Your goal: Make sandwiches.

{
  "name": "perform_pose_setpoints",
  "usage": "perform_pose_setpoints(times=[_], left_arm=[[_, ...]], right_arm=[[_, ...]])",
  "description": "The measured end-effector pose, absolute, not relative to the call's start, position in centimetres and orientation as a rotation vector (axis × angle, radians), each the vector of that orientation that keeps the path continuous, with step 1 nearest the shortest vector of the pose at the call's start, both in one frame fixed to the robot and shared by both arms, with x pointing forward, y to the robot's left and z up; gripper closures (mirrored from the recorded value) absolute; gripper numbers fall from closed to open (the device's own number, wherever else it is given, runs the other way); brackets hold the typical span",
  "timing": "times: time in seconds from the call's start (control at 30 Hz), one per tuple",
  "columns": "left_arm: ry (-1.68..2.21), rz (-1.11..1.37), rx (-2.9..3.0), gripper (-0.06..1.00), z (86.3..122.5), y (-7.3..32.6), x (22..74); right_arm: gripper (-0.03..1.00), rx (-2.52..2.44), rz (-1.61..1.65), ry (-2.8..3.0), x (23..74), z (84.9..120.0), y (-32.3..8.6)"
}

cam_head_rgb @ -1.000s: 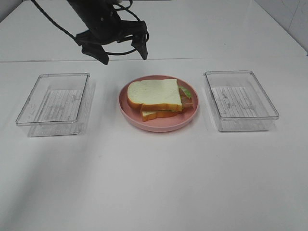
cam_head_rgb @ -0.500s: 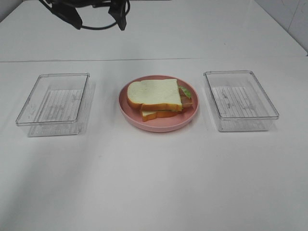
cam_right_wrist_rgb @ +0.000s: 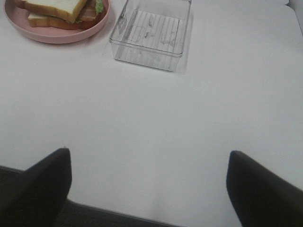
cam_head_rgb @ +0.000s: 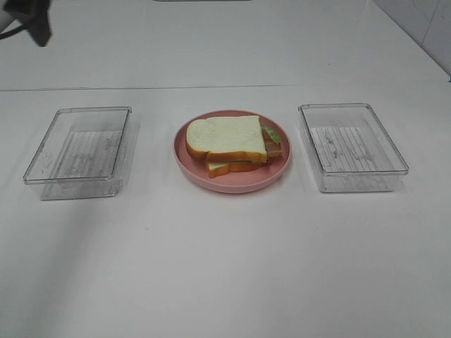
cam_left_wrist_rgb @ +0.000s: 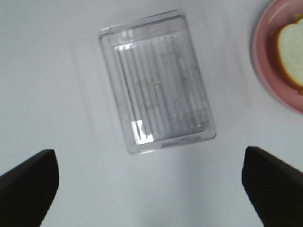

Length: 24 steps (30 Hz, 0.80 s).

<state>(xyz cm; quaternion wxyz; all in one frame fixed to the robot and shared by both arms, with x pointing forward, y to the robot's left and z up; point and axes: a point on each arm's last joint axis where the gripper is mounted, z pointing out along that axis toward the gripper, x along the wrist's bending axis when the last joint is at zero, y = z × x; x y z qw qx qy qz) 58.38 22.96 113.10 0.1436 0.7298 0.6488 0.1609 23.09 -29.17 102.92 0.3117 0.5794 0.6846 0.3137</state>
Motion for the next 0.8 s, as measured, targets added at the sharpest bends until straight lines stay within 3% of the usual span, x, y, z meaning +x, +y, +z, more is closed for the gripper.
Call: perform_pose_setpoints(times=[0.2, 0.27, 0.8], left_arm=[[1.953, 0.485, 2.038, -0.03, 113.8, 26.2, 54.8], [2.027, 0.496, 1.961, -0.03, 114.1, 28.3, 50.3], [1.928, 0.649, 1.767, -0.03, 111.7, 30.3, 32.4]], right_arm=[[0.10, 1.529, 0.828, 1.807, 23.1, 102.9, -29.2], [0.10, 1.529, 0.828, 1.807, 23.1, 102.9, -29.2], [0.10, 1.529, 0.829, 1.807, 23.1, 102.9, -29.2]])
